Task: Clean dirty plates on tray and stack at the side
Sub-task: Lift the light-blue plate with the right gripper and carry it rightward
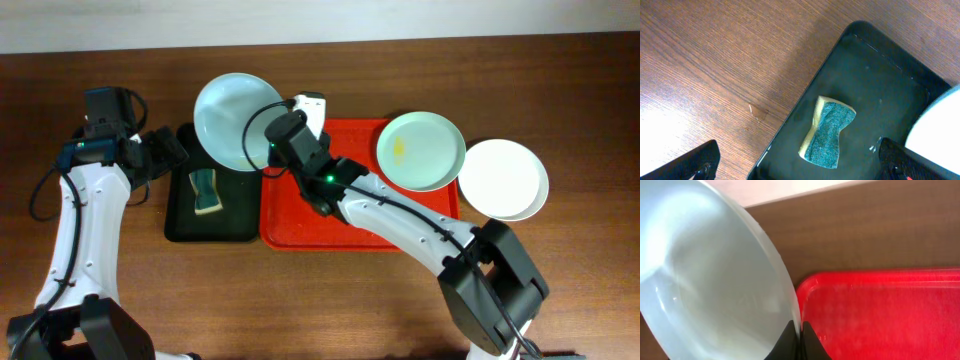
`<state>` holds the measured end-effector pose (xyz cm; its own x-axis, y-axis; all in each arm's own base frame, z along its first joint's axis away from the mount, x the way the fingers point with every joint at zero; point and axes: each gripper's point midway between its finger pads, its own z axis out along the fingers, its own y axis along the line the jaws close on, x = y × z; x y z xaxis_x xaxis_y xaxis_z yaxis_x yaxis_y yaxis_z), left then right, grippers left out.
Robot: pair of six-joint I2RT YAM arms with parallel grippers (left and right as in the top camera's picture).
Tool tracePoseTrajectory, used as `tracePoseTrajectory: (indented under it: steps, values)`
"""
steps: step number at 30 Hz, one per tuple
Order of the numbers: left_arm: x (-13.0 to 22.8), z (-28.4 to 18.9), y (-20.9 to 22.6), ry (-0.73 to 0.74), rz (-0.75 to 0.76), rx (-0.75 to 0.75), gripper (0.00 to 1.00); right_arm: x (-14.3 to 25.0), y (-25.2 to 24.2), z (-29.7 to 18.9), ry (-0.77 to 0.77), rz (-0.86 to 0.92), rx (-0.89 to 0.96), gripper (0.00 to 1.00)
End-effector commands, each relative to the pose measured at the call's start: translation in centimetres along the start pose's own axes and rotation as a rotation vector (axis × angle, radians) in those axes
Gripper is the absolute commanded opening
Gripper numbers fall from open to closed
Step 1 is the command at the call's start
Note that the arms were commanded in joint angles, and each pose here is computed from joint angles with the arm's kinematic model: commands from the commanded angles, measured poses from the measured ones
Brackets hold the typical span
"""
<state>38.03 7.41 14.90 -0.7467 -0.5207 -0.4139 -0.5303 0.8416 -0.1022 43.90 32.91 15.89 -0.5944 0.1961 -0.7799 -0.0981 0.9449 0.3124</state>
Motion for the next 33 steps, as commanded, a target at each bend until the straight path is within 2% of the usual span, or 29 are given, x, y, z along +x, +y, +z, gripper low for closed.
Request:
tracePoseTrajectory:
  steps: [1, 11, 21, 30, 33]
  values:
    - [-0.1, -0.4, -0.1, -0.009, -0.01, 0.008, 1.0, -1.8, 1.7, -0.8, -0.096, -0.2, -0.006, 0.04]
    - [-0.1, -0.4, -0.1, -0.009, -0.01, 0.008, 0.99, -4.7, 3.3, -1.9, -0.255, -0.498, 0.042, 0.04]
    - [-0.1, -0.4, -0.1, -0.009, -0.01, 0.008, 0.99, -7.3, 7.3, -4.0, -0.431, -0.695, 0.0, 0.04]
    - [-0.1, -0.4, -0.1, -0.009, -0.01, 0.008, 0.99, -10.0, 8.6, -5.6, -0.572, -1.007, 0.084, 0.04]
    - [-0.1, -0.4, -0.1, -0.009, -0.01, 0.008, 0.99, -10.7, 9.2, -6.3, -0.618, -1.013, 0.088, 0.04]
